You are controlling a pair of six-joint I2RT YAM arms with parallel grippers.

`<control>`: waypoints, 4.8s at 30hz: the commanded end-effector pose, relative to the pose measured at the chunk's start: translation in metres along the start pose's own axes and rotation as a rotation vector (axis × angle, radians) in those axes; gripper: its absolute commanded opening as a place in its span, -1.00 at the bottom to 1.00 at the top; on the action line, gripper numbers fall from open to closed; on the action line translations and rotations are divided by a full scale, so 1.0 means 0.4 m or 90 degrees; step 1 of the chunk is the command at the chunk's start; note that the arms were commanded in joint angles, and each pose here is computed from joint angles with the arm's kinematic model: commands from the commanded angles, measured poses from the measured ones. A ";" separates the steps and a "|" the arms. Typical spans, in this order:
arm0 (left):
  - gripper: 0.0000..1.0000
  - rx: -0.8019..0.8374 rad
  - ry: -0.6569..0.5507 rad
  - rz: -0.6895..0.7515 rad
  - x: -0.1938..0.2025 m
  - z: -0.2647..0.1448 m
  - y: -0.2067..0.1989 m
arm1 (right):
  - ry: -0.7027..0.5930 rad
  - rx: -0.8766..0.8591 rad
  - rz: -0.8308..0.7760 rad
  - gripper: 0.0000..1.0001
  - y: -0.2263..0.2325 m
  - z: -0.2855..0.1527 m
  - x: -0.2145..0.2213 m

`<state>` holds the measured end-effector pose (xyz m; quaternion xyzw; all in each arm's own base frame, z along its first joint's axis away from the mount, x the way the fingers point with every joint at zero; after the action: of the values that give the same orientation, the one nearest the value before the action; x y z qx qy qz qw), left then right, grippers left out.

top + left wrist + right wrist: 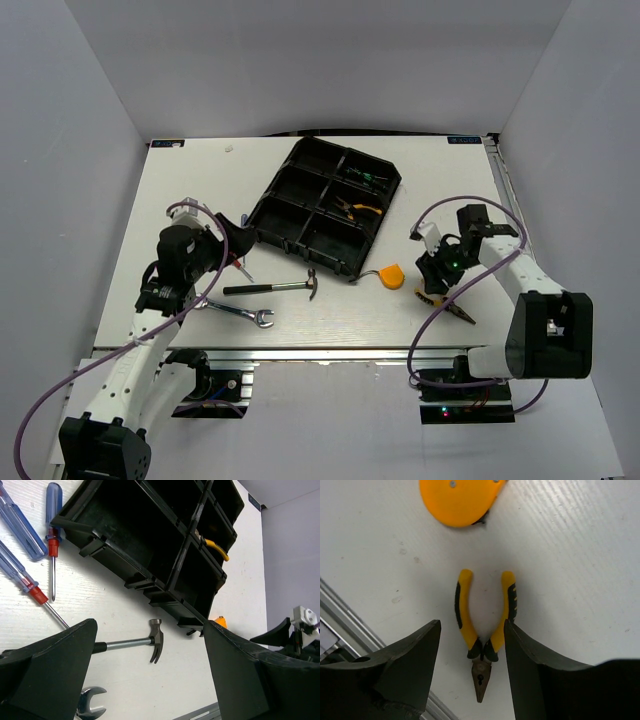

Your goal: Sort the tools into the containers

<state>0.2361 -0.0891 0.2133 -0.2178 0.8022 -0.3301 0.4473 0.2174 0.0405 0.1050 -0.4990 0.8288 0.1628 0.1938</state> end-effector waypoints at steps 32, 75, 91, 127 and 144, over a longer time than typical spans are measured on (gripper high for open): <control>0.96 0.006 -0.020 -0.004 -0.009 -0.036 -0.012 | -0.156 0.087 -0.142 -1.00 -0.108 -0.034 -0.150; 0.94 -0.048 -0.012 -0.047 -0.010 0.003 0.014 | -0.464 0.178 -0.172 -0.15 -0.303 0.112 -0.808; -0.28 -0.221 0.022 -0.085 -0.034 0.107 0.099 | -0.450 -0.010 -0.338 0.18 -0.115 -0.082 -0.691; -0.22 -0.616 0.194 -0.102 -0.010 0.286 0.424 | -0.417 0.052 -0.171 0.21 -0.117 -0.112 -0.351; -1.00 -0.367 0.085 -0.110 -0.186 0.227 0.143 | -0.403 0.056 -0.170 0.21 -0.111 -0.121 -0.314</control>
<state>0.3356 -0.0108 0.1115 -0.4122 0.8837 -0.0258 0.2200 0.3093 0.0958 0.2008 -0.5140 0.6709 0.2445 0.4753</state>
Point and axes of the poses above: each gripper's point midway between its finger pads, its own z axis out along the fingers, its own y axis along the line the jaws close on, x = y × z, the point moved 5 cm from there along -z, back along the fingers, and after that the axes turned 7 degrees about -z, right-handed, at the moved point
